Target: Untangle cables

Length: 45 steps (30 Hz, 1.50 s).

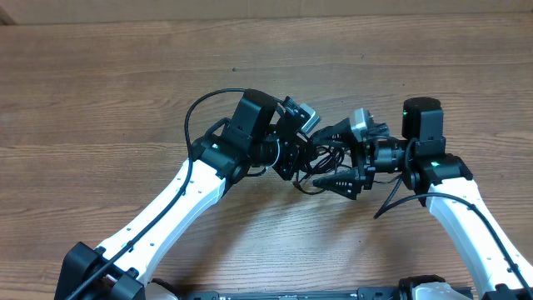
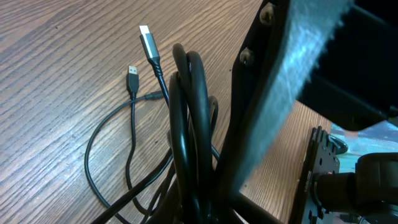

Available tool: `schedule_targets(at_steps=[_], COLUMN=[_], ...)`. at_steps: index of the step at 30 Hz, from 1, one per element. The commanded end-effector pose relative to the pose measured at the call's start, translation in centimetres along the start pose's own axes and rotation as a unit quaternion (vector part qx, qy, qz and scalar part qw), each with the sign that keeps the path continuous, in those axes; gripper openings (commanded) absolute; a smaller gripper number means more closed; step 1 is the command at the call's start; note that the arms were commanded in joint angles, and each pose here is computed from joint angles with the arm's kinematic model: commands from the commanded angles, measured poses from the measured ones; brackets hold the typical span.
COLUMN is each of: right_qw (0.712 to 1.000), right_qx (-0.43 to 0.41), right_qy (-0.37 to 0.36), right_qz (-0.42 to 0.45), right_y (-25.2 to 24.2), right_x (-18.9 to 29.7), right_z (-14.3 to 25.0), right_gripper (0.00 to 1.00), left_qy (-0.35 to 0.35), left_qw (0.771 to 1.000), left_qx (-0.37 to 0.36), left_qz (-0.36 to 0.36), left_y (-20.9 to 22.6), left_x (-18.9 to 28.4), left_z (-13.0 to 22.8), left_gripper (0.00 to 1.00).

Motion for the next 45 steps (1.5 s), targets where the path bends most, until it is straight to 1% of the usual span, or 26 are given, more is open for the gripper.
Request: schedule_targets(at_steps=[1, 5, 8, 9, 11, 13, 15, 26, 27, 40, 44, 45], right_qw=[1.0, 1.0, 1.0, 1.0, 1.0, 1.0, 1.0, 1.0, 1.0, 1.0, 1.0, 1.0], right_qx=[0.026, 0.03, 0.029, 0.029, 0.029, 0.029, 0.029, 0.027, 0.027, 0.025, 0.021, 0.018], right_qy=[0.003, 0.003, 0.005, 0.006, 0.007, 0.007, 0.007, 0.007, 0.007, 0.009, 0.01, 0.009], right_qz=[-0.006, -0.005, 0.0, 0.001, 0.002, 0.002, 0.002, 0.002, 0.002, 0.008, 0.01, 0.012], right_y=[0.1, 0.0, 0.0, 0.0, -0.1, -0.1, -0.1, -0.1, -0.1, -0.1, -0.2, -0.2], right_x=[-0.5, -0.5, -0.5, -0.6, -0.6, -0.6, -0.6, -0.6, -0.6, -0.5, -0.5, -0.4], right_z=[-0.3, -0.4, -0.3, -0.3, -0.3, -0.3, -0.3, -0.3, -0.3, -0.3, -0.2, -0.2], right_gripper=[0.98, 0.96, 0.88, 0.84, 0.72, 0.64, 0.51, 0.13, 0.04, 0.04, 0.04, 0.04], left_qy=[-0.005, -0.004, -0.005, -0.005, -0.004, -0.005, -0.007, -0.016, -0.016, -0.015, -0.013, -0.01], left_qw=[0.999, 0.999, 0.998, 0.998, 0.998, 0.998, 0.998, 0.997, 0.997, 0.998, 0.999, 0.999], left_qx=[-0.024, -0.029, -0.032, -0.032, -0.032, -0.033, -0.034, -0.041, -0.041, -0.041, -0.036, -0.033], left_qz=[0.031, 0.045, 0.047, 0.047, 0.049, 0.057, 0.06, 0.059, 0.059, 0.054, 0.021, -0.006], left_y=[-0.7, -0.9, -1.0, -1.0, -1.0, -1.1, -1.2, -1.2, -1.2, -1.1, -0.5, -0.2], left_x=[0.0, 0.1, 0.1, 0.1, 0.1, 0.1, 0.1, 0.1, 0.1, 0.1, 0.1, 0.1], left_z=[-0.3, -0.3, -0.3, -0.3, -0.3, -0.3, -0.4, -0.7, -0.7, -0.7, -0.6, -0.5], left_gripper=[0.04, 0.04, 0.04, 0.04, 0.04, 0.04, 0.04, 0.04, 0.04, 0.04, 0.04, 0.04])
Point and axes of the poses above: each gripper's point midway between its finger pads, its own x axis back along the fingers, its own y axis along the line the jaws close on, z = x × y, the point moved 10 cm from there along x, back along the fingers, and after that the axes turned 1 degree about -x, right-handed, at the moved point
